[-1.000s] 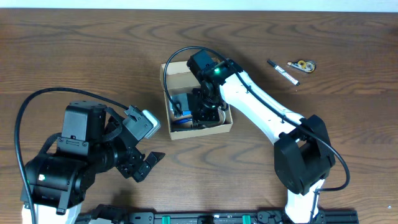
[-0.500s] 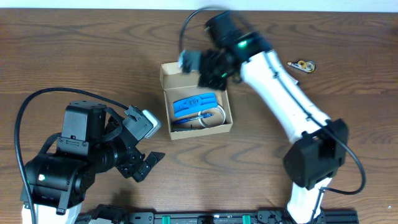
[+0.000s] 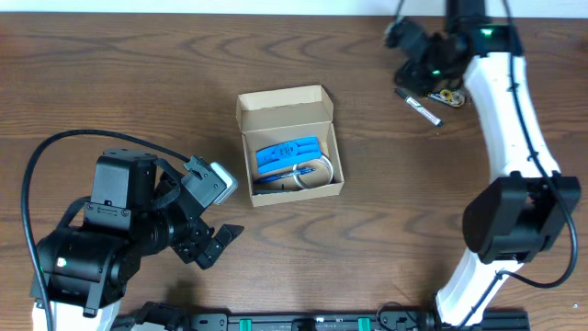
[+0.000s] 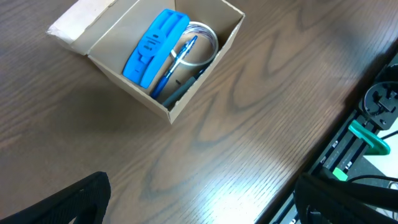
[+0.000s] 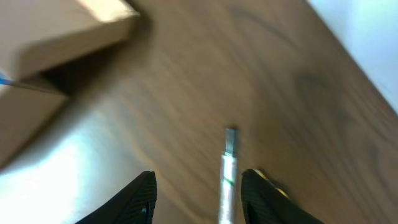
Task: Pack container
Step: 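Release the Sharpie and return the right gripper to the TOYO marker, then grasp the TOYO marker with the right gripper and lift it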
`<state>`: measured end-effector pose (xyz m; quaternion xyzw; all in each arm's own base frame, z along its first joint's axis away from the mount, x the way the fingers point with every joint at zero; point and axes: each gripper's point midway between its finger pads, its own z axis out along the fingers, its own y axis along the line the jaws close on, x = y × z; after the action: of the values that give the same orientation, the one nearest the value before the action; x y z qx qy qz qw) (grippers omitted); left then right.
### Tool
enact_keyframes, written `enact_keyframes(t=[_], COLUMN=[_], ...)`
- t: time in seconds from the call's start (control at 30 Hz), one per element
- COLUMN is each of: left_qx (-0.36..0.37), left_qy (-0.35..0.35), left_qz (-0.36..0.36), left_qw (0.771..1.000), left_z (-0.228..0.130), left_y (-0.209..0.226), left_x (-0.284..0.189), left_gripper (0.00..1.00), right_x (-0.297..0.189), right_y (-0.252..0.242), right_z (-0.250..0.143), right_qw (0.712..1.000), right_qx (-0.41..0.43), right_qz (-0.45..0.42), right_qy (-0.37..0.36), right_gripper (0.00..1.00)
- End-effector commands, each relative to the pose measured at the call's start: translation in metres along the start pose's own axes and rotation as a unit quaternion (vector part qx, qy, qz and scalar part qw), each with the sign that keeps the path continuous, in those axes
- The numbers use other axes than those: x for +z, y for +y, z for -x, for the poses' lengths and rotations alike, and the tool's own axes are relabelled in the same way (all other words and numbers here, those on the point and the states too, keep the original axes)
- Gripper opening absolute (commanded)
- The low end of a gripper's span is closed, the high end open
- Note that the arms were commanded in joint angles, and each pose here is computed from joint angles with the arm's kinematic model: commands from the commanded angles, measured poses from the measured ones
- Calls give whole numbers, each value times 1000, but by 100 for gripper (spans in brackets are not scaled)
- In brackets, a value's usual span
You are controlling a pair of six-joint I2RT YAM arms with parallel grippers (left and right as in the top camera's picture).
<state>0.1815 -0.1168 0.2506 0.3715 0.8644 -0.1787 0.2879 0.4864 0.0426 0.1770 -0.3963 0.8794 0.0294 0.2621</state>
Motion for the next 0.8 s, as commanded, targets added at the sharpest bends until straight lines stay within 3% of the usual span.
enact_keyframes(t=[0.0, 0.3, 0.6, 0.77], left_qx=[12, 12, 12, 12], left_qy=[-14, -14, -14, -14], left_qz=[1, 1, 1, 1], left_qw=[1000, 1000, 1000, 1000], left_z=[7, 7, 7, 7], left_y=[-1, -1, -1, -1], left_x=[-7, -7, -7, -7], left_gripper=[95, 95, 95, 95], right_x=[17, 65, 112, 129], right_y=[-16, -53, -39, -34], right_z=[-24, -69, -90, -97], right_qw=[999, 992, 990, 990], right_qx=[30, 103, 129, 133], right_qz=[-14, -51, 10, 24], right_qy=[19, 44, 47, 50], right_gripper=[46, 51, 52, 59])
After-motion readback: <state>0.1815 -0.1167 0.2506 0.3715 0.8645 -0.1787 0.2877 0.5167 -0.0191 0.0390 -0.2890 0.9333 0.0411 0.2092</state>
